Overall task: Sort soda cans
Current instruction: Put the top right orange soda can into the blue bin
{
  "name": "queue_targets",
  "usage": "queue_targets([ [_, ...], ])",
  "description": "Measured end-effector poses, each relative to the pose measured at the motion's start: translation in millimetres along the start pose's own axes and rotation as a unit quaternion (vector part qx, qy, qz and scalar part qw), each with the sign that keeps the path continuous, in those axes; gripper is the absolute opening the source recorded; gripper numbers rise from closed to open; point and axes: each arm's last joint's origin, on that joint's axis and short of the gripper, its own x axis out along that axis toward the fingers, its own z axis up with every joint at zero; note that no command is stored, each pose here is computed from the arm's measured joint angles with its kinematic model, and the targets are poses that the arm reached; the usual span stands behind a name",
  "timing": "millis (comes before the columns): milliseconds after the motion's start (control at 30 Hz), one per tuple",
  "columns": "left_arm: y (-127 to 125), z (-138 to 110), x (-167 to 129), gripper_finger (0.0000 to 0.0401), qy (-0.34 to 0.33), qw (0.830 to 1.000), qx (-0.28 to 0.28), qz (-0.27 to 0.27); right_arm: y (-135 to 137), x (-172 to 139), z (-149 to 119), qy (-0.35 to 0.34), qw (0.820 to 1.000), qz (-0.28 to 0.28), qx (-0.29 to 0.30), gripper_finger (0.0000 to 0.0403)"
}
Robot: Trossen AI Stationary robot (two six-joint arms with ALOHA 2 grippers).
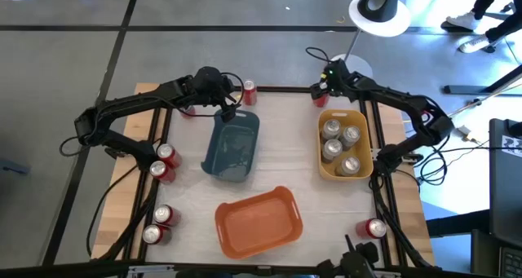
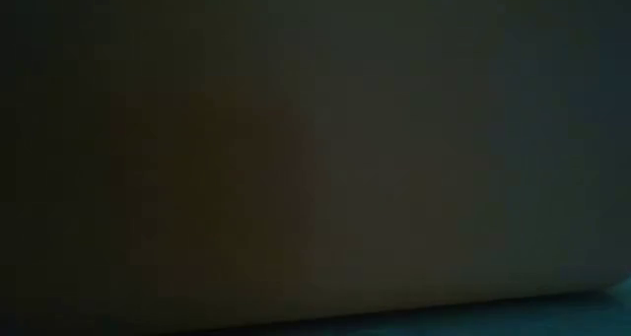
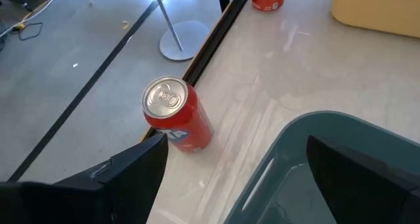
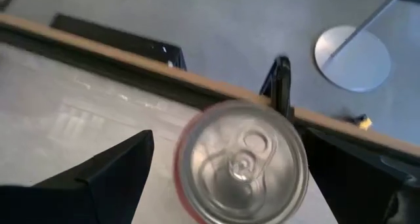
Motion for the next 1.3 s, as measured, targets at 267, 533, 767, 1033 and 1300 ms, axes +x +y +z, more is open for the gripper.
queue_targets([
  [267,0,0,0,0.0351,0.000,1.000,0.005,0.000,0,15,-10,0.047,0.999,-0.014,-0.007,0.0385],
  [533,0,0,0,0.0351,0.000,1.000,0.012,0.000,0,22,-14,0.065,0.998,-0.019,-0.010,0.0362],
  [767,0,0,0,0.0351,0.000,1.000,0.016,0.000,0,22,-13,0.061,0.998,-0.018,-0.015,0.0271],
  [1033,0,-1,0,0.0351,0.006,1.000,0.024,-0.001,2,11,-5,0.029,0.999,0.017,-0.020,0.0271],
  [1300,0,-3,0,0.0351,0.016,1.000,0.024,-0.002,22,-5,17,-0.004,0.993,0.109,-0.036,0.0274],
])
